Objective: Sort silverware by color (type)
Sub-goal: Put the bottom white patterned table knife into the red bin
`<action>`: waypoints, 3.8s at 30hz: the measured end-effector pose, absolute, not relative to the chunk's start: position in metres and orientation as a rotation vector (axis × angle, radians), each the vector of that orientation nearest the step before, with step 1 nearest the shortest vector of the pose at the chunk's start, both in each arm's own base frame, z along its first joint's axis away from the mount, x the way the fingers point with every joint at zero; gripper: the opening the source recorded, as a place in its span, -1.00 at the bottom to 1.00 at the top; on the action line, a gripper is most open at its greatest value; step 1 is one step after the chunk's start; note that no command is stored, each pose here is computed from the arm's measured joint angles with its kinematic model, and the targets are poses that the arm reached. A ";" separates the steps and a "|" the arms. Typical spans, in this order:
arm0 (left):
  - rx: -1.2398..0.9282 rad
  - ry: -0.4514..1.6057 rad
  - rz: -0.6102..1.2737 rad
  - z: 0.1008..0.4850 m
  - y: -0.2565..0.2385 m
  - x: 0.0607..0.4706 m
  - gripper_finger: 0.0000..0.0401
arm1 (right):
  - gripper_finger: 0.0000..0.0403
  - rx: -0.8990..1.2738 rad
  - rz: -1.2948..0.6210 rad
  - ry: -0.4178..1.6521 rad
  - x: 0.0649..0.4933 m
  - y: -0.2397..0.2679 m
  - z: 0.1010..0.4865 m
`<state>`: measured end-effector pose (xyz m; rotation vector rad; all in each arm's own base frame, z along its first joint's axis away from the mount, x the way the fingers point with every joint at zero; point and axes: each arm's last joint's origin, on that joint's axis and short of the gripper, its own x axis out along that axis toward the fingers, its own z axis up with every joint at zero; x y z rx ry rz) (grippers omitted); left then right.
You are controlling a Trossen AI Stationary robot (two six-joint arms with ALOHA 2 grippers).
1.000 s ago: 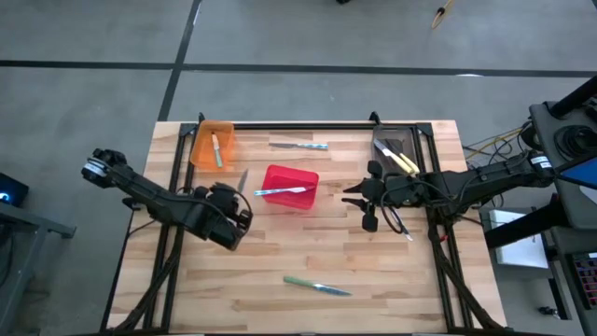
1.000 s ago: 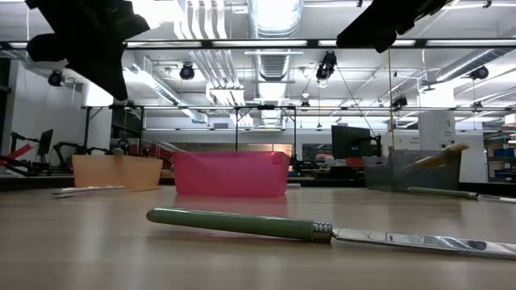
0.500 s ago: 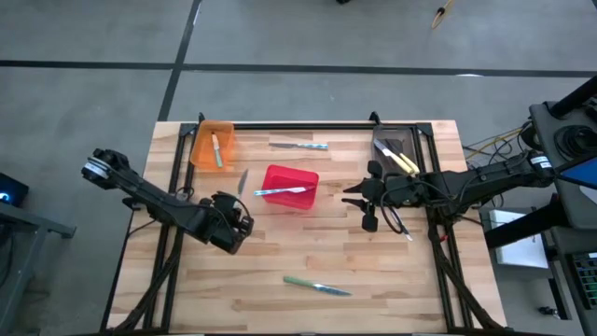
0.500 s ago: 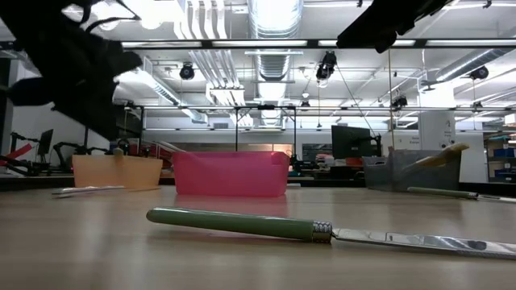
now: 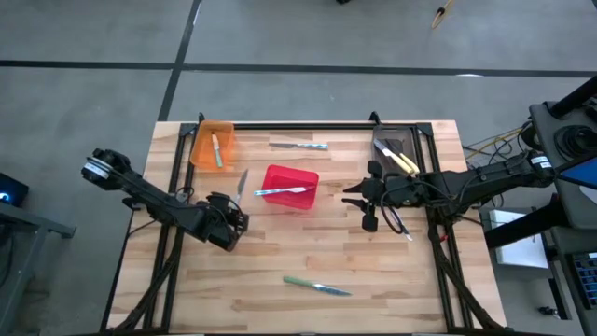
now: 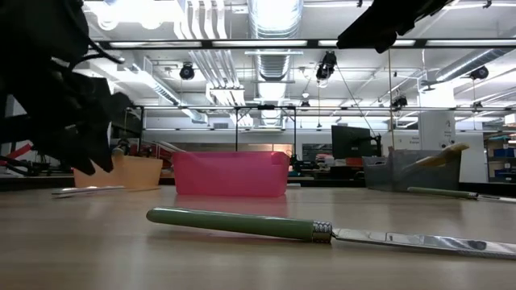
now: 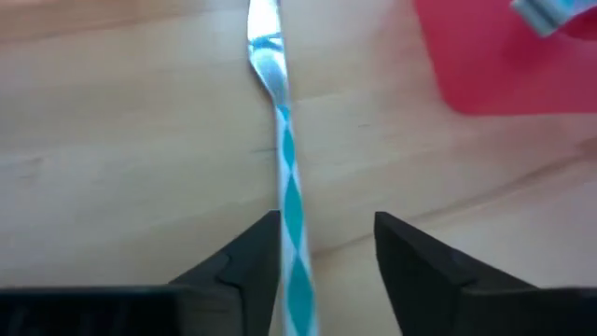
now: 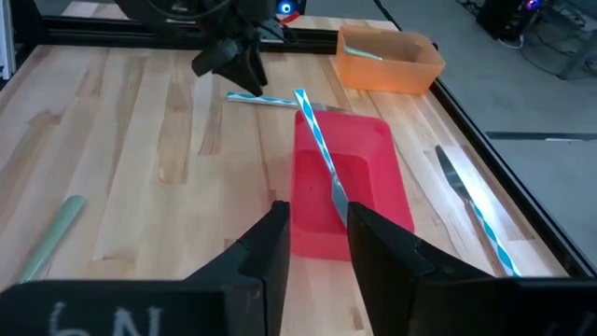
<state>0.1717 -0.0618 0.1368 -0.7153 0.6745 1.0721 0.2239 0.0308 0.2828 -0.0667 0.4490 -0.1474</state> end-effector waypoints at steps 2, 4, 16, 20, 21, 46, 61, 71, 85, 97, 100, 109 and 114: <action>-0.666 0.660 1.071 0.135 -0.060 0.170 -0.15 | -0.49 -0.067 -0.147 0.449 0.224 0.031 0.283; -0.599 0.639 1.064 0.134 -0.059 0.170 -0.11 | -0.50 -0.067 -0.147 0.449 0.224 0.031 0.283; -0.347 0.698 1.044 0.100 -0.059 0.173 -0.09 | -0.52 -0.075 -0.146 0.455 0.224 0.031 0.282; -0.323 0.684 1.082 0.089 -0.059 0.175 -0.09 | -0.49 -0.076 -0.146 0.455 0.224 0.031 0.282; -0.314 0.678 1.087 0.086 -0.059 0.175 -0.09 | -0.49 -0.076 -0.146 0.456 0.224 0.031 0.282; -0.598 0.483 1.214 0.081 -0.062 0.176 -0.92 | -0.54 -0.090 -0.143 0.459 0.224 0.031 0.282; -0.523 0.470 1.135 0.156 -0.069 0.179 -0.92 | -0.51 -0.092 -0.142 0.464 0.223 0.031 0.281; -0.353 0.413 1.041 0.244 -0.077 0.198 -0.92 | -0.56 -0.123 -0.136 0.487 0.231 0.032 0.275; -0.192 0.333 0.536 0.350 -0.111 0.248 -0.92 | -0.50 -0.159 0.069 0.374 0.263 0.043 0.266; 0.042 0.043 -0.011 0.374 -0.135 0.266 -0.92 | -0.57 -0.016 0.135 0.390 0.261 0.054 0.262; 0.046 -0.018 -0.051 0.348 -0.137 0.266 -0.92 | -0.56 0.018 0.157 0.364 0.258 0.064 0.258; -0.060 -0.264 -0.106 0.278 -0.130 0.250 -0.92 | -0.58 0.091 0.258 -0.052 0.252 0.085 0.249; -0.090 -0.340 -0.105 0.256 -0.127 0.245 -0.92 | -0.53 0.062 0.253 -0.235 0.266 0.090 0.245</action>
